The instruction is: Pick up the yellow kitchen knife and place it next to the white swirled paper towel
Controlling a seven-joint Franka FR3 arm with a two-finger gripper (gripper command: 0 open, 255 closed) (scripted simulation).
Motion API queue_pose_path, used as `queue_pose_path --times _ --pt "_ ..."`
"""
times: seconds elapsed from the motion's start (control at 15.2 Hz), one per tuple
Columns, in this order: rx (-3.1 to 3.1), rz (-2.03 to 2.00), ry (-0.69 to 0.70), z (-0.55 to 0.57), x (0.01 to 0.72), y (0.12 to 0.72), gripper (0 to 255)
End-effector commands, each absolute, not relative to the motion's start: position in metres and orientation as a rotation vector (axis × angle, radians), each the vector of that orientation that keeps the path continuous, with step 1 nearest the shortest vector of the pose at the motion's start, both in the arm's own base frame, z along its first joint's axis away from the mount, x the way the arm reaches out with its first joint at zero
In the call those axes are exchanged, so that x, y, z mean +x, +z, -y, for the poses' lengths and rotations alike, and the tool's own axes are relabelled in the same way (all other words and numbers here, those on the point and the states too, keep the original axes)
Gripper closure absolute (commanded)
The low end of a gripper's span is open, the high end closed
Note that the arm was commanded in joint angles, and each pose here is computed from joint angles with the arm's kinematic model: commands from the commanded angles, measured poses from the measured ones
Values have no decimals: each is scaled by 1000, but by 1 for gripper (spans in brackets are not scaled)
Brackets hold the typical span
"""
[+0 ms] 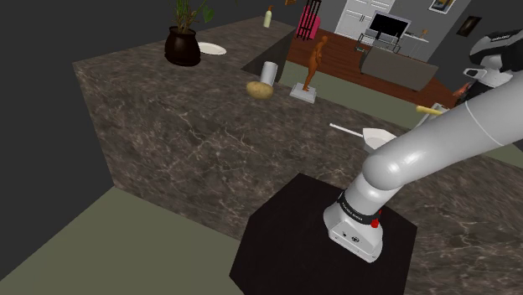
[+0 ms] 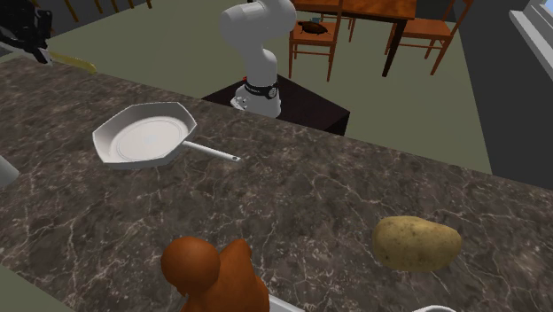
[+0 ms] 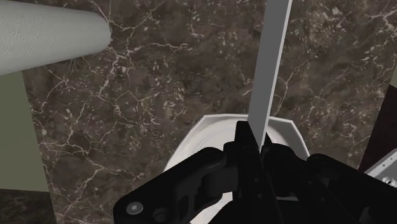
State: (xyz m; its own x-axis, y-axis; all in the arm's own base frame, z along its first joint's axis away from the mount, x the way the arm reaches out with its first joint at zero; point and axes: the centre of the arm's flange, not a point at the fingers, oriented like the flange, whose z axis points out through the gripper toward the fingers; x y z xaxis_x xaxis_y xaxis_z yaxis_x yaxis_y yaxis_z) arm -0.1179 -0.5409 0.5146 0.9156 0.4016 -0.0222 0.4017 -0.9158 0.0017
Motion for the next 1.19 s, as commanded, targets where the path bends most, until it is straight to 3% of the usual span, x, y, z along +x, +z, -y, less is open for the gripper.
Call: queue_pose_path --times 0.0,1.12 --pt "3068 -643 -34 541 -119 504 255" --pt "3068 -643 -34 541 -119 414 255"
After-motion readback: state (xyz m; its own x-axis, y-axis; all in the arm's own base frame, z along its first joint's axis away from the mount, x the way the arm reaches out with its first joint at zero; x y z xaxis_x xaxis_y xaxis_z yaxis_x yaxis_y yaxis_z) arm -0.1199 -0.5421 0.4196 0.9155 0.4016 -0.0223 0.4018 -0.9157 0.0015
